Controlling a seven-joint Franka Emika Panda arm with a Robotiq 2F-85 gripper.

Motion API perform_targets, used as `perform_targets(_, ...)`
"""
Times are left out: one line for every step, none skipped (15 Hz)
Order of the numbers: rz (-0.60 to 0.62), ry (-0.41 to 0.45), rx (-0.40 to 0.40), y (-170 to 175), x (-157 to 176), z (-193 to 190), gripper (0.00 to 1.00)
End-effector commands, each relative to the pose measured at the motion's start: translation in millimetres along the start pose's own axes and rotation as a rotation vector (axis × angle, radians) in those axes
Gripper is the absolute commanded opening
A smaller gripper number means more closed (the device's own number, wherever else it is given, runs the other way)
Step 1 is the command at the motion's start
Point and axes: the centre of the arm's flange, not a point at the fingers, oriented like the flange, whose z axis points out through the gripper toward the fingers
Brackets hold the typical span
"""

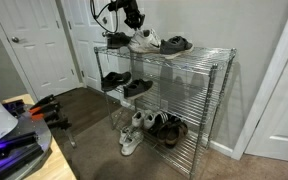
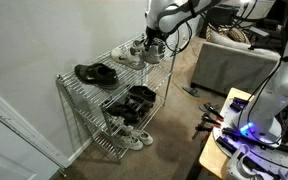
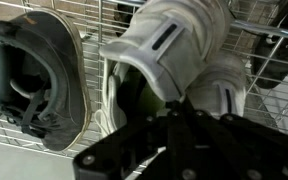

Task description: Put the white shoe next to the other on the left

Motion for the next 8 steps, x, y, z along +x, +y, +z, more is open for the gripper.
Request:
perform_targets(-0.051, 0.082, -0.021, -3.7, -5.0, -1.6, 0.01)
perform_targets(-0.060, 0.091, -0.028, -4.0, -3.2, 0.3, 0.01)
perform_targets(-0.069, 0.095, -0.035, -3.7, -2.3, 1.9, 0.01)
perform_targets(-0.077, 0.096, -0.041, -2.2, -2.1, 4.1, 0.01)
perform_targets(-0.083, 0.095, -0.047, -1.1, -2.0, 5.2, 0.01)
perform_targets(-0.086, 0.094, -0.049, 0.3, -2.2, 6.6, 0.01)
perform_targets(-0.090, 0.094, -0.052, 1.1, -2.7, 7.8, 0.01)
perform_targets(-0.092, 0.092, -0.055, 2.0, -3.1, 9.2, 0.01)
